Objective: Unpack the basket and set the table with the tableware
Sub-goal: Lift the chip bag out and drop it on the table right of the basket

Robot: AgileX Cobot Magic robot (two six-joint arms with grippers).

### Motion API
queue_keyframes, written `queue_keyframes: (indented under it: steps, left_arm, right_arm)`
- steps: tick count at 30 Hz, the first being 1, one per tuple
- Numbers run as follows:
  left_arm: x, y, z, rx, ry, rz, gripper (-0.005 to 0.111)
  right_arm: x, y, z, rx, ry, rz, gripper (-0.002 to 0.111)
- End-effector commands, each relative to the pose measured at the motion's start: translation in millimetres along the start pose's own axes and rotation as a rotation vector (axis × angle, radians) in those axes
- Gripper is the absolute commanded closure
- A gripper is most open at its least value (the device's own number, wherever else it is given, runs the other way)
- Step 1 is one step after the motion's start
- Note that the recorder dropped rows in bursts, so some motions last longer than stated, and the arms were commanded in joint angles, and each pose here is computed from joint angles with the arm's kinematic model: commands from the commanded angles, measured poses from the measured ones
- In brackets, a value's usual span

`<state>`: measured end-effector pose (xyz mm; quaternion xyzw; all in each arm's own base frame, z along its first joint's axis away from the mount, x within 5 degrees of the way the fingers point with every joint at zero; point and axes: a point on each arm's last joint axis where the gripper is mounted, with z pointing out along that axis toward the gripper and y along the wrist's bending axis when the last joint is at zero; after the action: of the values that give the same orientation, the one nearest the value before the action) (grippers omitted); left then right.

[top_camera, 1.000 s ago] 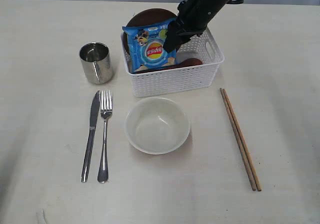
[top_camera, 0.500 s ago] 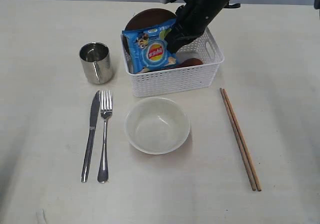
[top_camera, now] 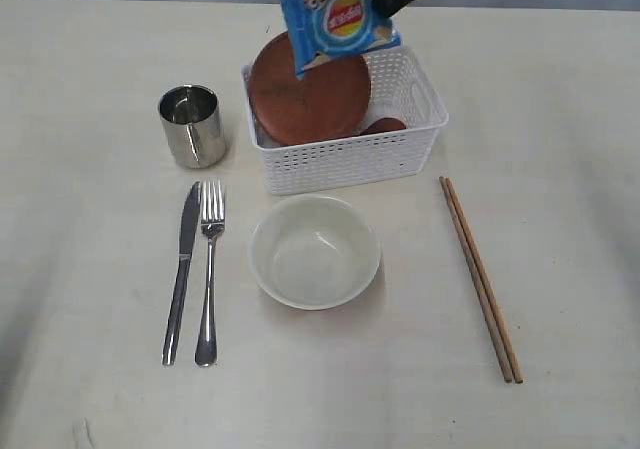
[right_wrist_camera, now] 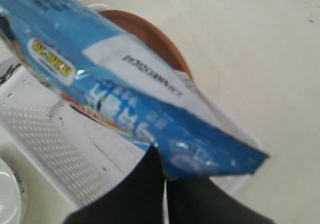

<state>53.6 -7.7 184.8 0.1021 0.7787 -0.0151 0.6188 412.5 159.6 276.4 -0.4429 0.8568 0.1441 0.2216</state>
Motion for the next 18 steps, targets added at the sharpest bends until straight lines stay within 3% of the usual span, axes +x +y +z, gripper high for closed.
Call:
queue_keyframes:
  steps: [1,7,13,18]
  left_arm:
    - [0.7,-0.2,0.0,0.0,-0.001,-0.009,0.107]
    - [0.7,-0.2,0.0,0.0,-0.001,-0.009,0.107]
    - [0.7,-0.2,0.0,0.0,-0.001,-0.009,0.107]
    - [0.7,-0.2,0.0,0.0,-0.001,-0.009,0.107]
  right_arm:
    - [39.7,-35.9,-44.4,0.119,-0.011,0.197,0.109]
    - [119.7,-83.3,-51.5,0.314,0.099,0.581,0.109]
    - [165.4,-89.9,-22.7,0.247,0.208,0.682,0.109]
    - [179.1,-91.7,2.8,0.185,0.281,0.746,0.105]
